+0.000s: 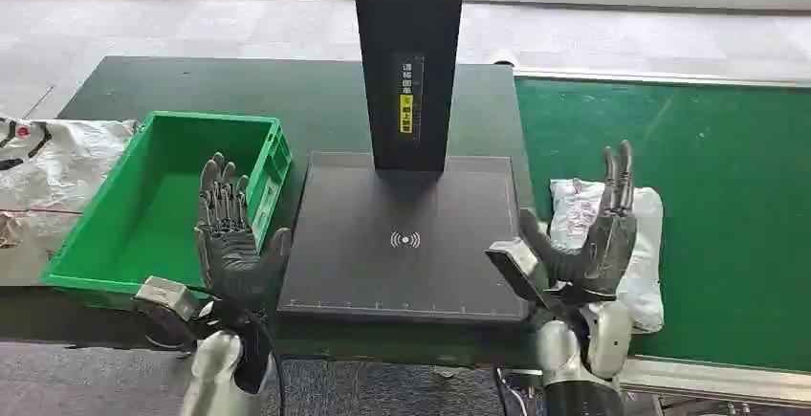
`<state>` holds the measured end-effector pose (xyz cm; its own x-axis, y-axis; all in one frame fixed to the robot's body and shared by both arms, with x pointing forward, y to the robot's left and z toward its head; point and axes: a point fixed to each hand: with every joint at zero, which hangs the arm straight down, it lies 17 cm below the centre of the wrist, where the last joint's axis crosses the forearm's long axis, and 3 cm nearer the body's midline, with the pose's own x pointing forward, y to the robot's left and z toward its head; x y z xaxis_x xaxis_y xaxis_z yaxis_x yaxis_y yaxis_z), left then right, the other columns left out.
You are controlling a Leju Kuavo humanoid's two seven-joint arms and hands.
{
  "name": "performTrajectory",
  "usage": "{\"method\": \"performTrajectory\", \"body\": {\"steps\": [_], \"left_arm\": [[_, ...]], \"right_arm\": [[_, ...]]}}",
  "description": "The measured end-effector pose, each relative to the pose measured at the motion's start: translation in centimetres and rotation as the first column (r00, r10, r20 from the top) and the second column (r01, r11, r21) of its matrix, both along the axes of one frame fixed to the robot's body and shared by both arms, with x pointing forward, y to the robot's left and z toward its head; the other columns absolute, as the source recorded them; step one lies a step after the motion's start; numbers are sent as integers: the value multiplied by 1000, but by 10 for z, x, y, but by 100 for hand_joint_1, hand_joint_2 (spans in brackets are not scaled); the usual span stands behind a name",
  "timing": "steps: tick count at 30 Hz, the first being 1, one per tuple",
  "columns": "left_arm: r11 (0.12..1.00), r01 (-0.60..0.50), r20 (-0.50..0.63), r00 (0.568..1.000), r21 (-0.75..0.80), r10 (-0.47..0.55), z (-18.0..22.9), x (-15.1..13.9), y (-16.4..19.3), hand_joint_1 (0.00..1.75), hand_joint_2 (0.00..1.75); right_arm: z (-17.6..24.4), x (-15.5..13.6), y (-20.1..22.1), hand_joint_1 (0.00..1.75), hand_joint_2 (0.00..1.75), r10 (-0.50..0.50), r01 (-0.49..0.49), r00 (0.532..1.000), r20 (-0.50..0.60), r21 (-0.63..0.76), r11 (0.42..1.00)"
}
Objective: Moved the parcel from conveyor to table for the left to box.
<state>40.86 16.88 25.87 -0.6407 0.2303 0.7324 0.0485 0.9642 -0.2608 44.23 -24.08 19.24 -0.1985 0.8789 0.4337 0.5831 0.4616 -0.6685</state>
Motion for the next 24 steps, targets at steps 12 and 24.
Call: {"method": "performTrajectory", "body": {"steps": [12,24], "left_arm": [[1000,-5,32,999,2,5,12,-8,0,0,175],[999,-44,37,998,9,44,15,-11,6,0,175]], "right_arm": [[-48,16,-115,0,175,-288,287,943,-166,-30,957],[-137,46,-156,0,175,-169,274,900,-402,220,936]]}}
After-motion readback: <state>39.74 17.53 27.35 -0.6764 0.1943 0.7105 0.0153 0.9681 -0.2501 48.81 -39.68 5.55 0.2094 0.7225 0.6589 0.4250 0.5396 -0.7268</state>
